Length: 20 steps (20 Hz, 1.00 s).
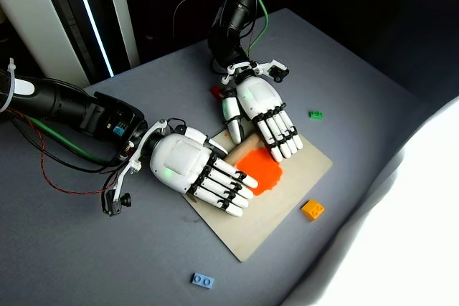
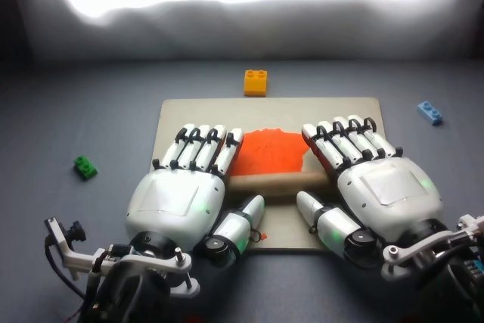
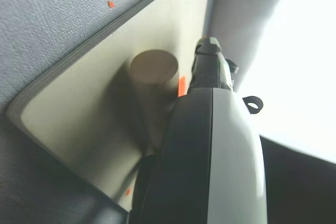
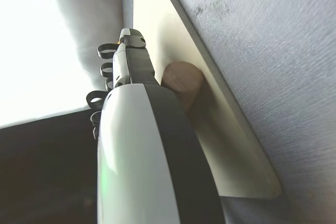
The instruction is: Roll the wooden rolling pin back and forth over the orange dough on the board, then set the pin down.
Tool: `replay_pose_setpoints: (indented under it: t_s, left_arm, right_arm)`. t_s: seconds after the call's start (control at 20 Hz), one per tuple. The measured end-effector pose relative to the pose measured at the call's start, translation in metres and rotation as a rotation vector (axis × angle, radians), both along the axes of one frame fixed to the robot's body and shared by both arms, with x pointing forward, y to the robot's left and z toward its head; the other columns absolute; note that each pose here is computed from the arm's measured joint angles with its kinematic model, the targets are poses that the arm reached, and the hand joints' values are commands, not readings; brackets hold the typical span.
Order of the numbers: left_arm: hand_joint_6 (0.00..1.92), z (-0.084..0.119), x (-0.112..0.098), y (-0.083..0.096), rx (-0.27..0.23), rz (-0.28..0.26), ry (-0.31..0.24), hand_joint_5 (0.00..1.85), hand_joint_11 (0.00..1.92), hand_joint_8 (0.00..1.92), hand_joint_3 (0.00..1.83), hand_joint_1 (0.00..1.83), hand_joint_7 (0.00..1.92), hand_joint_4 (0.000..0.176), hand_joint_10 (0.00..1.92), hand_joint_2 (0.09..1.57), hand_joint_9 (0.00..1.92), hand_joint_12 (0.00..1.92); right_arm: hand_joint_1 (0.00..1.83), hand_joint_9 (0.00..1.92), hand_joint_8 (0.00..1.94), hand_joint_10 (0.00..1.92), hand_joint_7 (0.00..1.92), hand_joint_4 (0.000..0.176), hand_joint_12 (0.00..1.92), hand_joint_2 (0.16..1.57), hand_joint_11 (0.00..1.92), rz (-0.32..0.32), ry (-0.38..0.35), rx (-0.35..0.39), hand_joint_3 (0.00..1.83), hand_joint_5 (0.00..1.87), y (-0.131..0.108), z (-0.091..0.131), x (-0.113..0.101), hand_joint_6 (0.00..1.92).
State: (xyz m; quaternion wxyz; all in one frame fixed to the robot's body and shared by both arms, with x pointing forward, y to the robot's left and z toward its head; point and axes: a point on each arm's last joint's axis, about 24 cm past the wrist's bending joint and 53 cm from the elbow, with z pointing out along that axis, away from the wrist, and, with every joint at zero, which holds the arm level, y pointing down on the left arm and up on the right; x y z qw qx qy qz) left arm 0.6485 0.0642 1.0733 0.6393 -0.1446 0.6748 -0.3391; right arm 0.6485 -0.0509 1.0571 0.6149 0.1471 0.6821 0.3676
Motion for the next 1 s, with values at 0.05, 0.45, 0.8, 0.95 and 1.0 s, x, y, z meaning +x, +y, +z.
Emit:
replay_pose_setpoints:
  t_s: [0.05, 0.45, 0.8, 0.95, 1.0]
  left_arm:
    - [0.00, 0.001, 0.002, 0.000, 0.004, -0.002, -0.005, 0.00, 0.00, 0.00, 0.00, 0.00, 0.00, 0.000, 0.00, 1.50, 0.00, 0.00]
    - [0.00, 0.003, 0.010, -0.002, -0.001, 0.002, -0.008, 0.00, 0.00, 0.00, 0.00, 0.00, 0.00, 0.000, 0.00, 1.50, 0.00, 0.00]
    - [0.00, 0.006, 0.017, -0.006, -0.004, -0.001, -0.015, 0.01, 0.00, 0.00, 0.00, 0.00, 0.01, 0.000, 0.00, 1.50, 0.00, 0.00]
    - [0.00, 0.005, 0.019, -0.004, -0.006, 0.005, -0.013, 0.00, 0.00, 0.00, 0.00, 0.00, 0.00, 0.000, 0.00, 1.50, 0.00, 0.00]
    - [0.00, 0.005, 0.019, -0.005, -0.004, 0.001, -0.015, 0.00, 0.00, 0.00, 0.00, 0.00, 0.00, 0.000, 0.00, 1.50, 0.00, 0.00]
  right_arm:
    - [0.00, 0.00, 0.00, 0.00, 0.03, 0.000, 0.00, 1.56, 0.00, 0.000, 0.001, 0.001, 0.01, 0.03, 0.000, 0.000, 0.000, 0.01]
    - [0.00, 0.00, 0.00, 0.00, 0.01, 0.000, 0.00, 1.55, 0.00, -0.012, 0.004, 0.006, 0.01, 0.02, -0.005, 0.000, 0.007, 0.00]
    - [0.00, 0.00, 0.01, 0.00, 0.03, 0.000, 0.00, 1.55, 0.00, -0.032, 0.012, 0.014, 0.00, 0.03, -0.010, 0.001, 0.016, 0.01]
    - [0.00, 0.00, 0.00, 0.00, 0.03, 0.000, 0.00, 1.55, 0.00, -0.035, 0.011, 0.014, 0.00, 0.02, -0.011, 0.001, 0.017, 0.01]
    - [0.00, 0.00, 0.00, 0.00, 0.02, 0.000, 0.00, 1.55, 0.00, -0.035, 0.012, 0.014, 0.00, 0.02, -0.011, 0.000, 0.018, 0.00]
